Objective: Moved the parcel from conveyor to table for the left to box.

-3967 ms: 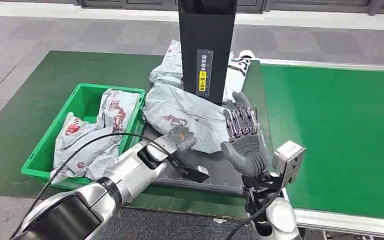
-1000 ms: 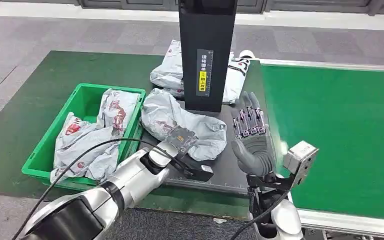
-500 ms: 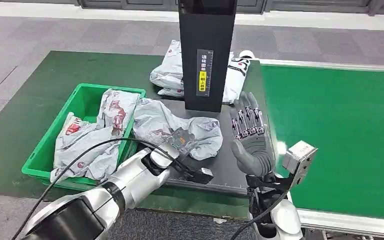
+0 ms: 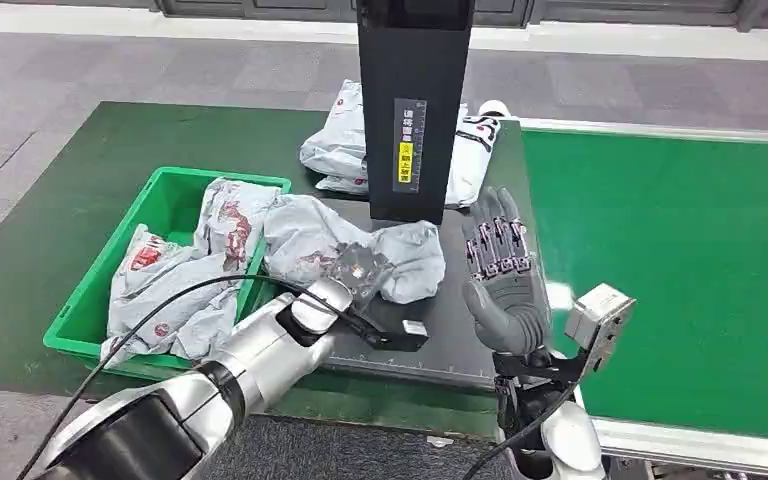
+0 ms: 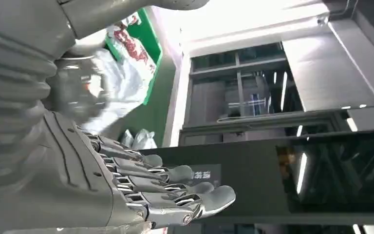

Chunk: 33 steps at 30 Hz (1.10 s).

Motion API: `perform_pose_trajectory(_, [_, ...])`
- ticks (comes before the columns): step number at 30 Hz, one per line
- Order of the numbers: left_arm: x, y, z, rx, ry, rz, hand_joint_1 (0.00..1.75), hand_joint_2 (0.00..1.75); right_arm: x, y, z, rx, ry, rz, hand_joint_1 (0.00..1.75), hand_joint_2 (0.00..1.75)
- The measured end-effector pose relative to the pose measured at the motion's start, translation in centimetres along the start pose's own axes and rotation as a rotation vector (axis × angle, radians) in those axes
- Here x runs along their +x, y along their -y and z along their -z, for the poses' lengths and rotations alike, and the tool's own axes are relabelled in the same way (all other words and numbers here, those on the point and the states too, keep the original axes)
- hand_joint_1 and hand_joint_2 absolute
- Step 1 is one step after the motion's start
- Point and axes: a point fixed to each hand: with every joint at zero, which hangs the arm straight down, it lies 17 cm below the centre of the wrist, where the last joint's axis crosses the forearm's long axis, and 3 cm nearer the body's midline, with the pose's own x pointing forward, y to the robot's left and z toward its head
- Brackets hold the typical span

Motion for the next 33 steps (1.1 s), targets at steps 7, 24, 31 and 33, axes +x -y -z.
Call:
perform_pose_trajectory(7, [-5.6,-12.1,-0.4,0.372,-0.123,-0.088,1.75,1.75,1.0,2.2,-1.0,-0.091,0.016,-0.044,0.0,1.75])
perform_pose_trajectory(24, [-14.6,-19.2,-8.3,0.68,-0.353,-0.024,1.75,1.75,1.9,4.1,-2.5,-0.17,0.034,-0.067,0.0,1.75])
perform_pose_trajectory(31, [-19.1,-19.3,-10.7,0.682,-0.493,-0.016,1.75,1.75,2.1,4.4,-2.5,-0.183,0.042,-0.058,0.0,1.75])
perform_pose_trajectory(33, [-21.4,-19.1,-12.1,0.685,-0.561,-0.018,1.75,1.75,2.1,4.7,-2.6,-0.192,0.042,-0.06,0.0,1.75])
